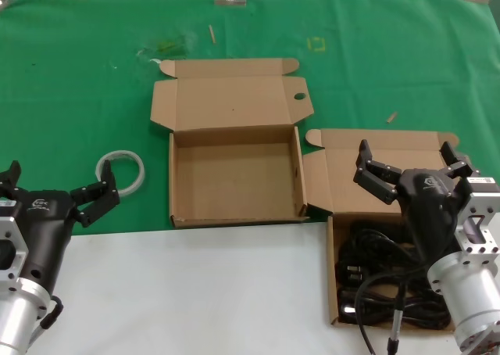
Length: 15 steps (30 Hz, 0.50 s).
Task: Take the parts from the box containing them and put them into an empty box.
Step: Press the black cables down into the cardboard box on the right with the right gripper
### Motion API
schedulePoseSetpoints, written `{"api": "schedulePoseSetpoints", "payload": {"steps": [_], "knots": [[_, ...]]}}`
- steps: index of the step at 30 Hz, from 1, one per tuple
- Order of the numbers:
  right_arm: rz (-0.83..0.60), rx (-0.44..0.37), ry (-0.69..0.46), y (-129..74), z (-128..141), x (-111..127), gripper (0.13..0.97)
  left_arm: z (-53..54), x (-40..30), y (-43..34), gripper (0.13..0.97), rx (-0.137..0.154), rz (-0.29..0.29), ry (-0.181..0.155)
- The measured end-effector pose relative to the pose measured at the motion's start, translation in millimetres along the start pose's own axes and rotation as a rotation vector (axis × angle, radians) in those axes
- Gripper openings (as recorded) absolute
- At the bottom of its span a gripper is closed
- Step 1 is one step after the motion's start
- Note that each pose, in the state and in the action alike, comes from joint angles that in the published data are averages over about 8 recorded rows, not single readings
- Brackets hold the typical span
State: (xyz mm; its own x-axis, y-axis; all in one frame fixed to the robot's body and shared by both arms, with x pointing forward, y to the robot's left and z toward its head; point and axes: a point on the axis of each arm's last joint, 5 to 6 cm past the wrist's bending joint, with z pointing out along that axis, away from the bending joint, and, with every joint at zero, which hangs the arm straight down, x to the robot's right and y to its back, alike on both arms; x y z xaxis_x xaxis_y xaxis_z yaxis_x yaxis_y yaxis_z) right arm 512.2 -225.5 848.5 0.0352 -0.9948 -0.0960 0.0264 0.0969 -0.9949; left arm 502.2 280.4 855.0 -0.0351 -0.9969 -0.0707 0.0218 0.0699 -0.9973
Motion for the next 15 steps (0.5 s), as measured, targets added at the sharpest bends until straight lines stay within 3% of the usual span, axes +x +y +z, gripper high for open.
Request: {"api": "schedulePoseSetpoints", "payload": {"steps": [15], "knots": [[0.0,0.0,0.0,0.0,0.0,0.0,0.966,0.0,0.0,0.0,0.965,0.0,0.0,0.0]]}}
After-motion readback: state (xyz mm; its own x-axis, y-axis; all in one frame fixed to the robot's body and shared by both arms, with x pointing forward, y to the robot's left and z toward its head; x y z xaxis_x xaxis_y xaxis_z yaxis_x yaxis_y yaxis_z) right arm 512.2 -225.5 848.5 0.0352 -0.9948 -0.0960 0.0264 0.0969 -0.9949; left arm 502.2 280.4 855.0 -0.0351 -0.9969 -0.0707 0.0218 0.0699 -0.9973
